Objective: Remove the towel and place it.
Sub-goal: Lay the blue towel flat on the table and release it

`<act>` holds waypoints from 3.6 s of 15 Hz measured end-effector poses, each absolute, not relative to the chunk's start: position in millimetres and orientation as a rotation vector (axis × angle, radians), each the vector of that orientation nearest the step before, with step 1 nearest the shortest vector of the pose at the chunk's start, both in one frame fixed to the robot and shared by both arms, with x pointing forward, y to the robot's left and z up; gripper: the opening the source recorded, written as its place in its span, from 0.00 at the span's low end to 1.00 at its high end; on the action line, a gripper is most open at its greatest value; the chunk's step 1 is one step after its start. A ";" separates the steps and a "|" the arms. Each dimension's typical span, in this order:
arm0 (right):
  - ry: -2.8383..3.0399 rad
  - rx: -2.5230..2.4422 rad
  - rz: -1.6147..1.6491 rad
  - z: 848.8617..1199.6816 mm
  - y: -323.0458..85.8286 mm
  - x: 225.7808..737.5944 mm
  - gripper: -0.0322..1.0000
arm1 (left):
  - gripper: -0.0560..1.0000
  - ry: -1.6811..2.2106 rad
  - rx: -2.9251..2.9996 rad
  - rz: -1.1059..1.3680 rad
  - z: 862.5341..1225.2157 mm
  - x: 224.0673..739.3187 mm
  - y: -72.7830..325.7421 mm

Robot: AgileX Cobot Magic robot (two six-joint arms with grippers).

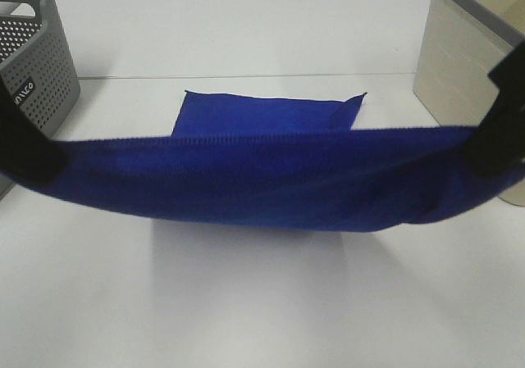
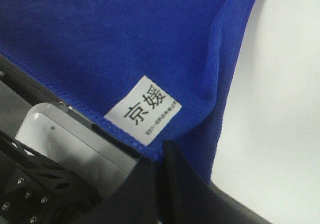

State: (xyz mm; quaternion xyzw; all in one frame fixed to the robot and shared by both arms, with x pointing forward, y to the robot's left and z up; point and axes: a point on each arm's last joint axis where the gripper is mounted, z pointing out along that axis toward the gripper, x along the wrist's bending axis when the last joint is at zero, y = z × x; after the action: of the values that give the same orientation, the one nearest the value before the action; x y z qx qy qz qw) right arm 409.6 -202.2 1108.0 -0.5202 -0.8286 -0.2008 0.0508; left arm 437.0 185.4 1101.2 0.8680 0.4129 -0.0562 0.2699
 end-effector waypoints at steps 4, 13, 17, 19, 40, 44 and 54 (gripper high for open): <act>-2.438 -1.584 -0.476 1069.5 -206.2 392.7 0.05 | 0.05 1.163 2.350 -0.326 1068.8 420.4 182.3; -2.205 -1.537 -0.077 993.3 -209.5 371.5 0.05 | 0.05 1.279 2.641 -0.747 984.5 396.9 132.7; -2.176 -1.516 0.079 974.2 -209.9 379.7 0.05 | 0.05 1.281 2.734 -0.848 952.9 392.8 112.7; -2.153 -1.489 0.146 963.4 -208.7 384.0 0.05 | 0.05 1.302 2.739 -0.870 945.4 394.1 110.6; -1.906 -1.346 0.408 899.4 -200.2 396.0 0.13 | 0.05 1.438 2.780 -1.107 888.0 413.5 89.0; -1.893 -1.345 0.391 899.9 -198.6 396.0 0.25 | 0.05 1.470 2.711 -1.179 890.7 411.2 84.5; -1.853 -1.364 0.353 901.0 -194.5 396.2 0.66 | 0.73 1.482 2.736 -1.194 891.2 402.4 78.4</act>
State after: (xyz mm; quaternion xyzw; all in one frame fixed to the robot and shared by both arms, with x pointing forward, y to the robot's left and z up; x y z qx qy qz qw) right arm 396.2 -194.5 901.0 -0.5380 -0.7311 0.1393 0.3959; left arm 402.4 78.4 891.2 0.8171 0.4427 -0.3566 -0.0954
